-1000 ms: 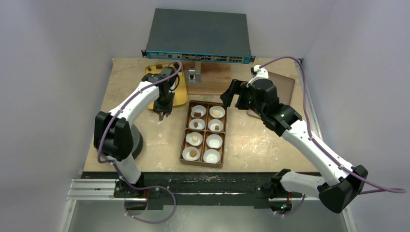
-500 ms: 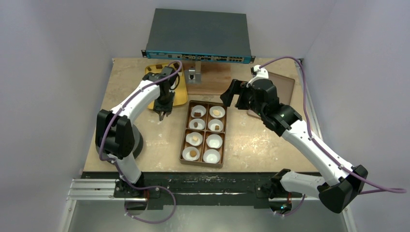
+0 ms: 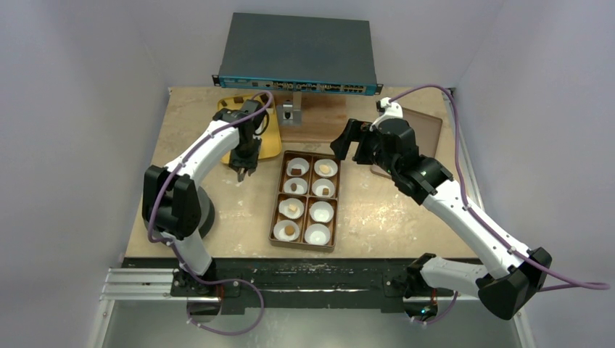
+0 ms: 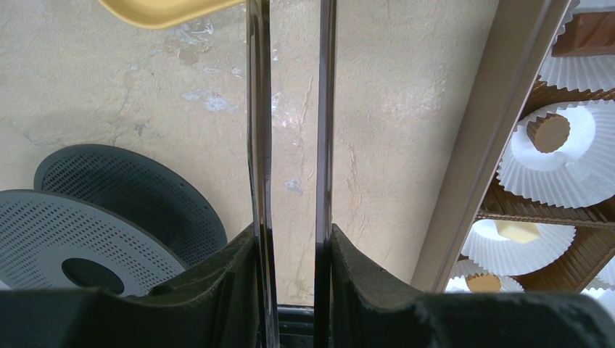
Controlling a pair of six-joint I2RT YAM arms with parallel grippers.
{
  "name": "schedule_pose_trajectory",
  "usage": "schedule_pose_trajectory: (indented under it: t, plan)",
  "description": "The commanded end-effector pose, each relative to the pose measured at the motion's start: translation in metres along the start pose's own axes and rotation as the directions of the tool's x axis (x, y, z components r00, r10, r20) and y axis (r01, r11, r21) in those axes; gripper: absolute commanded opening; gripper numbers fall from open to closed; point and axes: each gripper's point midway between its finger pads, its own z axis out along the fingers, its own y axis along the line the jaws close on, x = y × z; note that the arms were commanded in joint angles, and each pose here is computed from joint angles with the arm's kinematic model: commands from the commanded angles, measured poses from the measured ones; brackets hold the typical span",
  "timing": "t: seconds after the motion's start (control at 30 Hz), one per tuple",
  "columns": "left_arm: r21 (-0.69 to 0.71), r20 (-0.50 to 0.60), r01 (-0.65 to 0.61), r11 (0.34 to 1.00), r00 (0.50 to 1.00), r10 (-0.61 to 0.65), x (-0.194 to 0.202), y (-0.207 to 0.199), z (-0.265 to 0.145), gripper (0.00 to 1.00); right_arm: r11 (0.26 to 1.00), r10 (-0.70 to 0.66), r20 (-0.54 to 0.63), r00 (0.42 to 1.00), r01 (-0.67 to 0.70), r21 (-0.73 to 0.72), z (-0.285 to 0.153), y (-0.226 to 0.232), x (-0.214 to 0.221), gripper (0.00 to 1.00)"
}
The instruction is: Pack the chocolate
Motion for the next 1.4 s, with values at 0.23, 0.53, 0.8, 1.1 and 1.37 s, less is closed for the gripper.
schedule_pose_trajectory:
  t: [0.23, 0.53, 0.8, 1.1, 1.37]
  plan:
    - [-0.001, 0.084, 0.009, 1.0, 0.996, -0.008, -0.015, 0.007, -0.02, 0.25, 1.0, -0.006, 0.04, 0.999, 0.006, -0.01, -0.007, 0.005, -0.014, 0.89]
    - [-0.004, 0.172, 0.033, 0.999, 0.985, -0.032, -0.029, 0.013, -0.044, 0.23, 1.0, -0.005, 0.044, 0.999, 0.005, -0.007, -0.008, 0.005, -0.016, 0.89]
    - [0.0, 0.191, 0.032, 0.999, 0.981, -0.032, -0.027, 0.016, -0.054, 0.22, 1.0, -0.003, 0.045, 0.999, 0.003, -0.005, -0.007, 0.005, -0.016, 0.89]
    - [0.061, 0.216, -0.012, 0.998, 0.976, -0.001, -0.005, 0.001, -0.078, 0.23, 1.0, -0.003, 0.049, 0.999, 0.003, -0.004, -0.008, 0.005, -0.018, 0.89]
    - [0.129, 0.229, -0.113, 0.985, 0.97, 0.081, 0.032, -0.041, -0.1, 0.23, 1.0, 0.0, 0.053, 0.999, 0.0, 0.002, -0.006, 0.005, -0.019, 0.89]
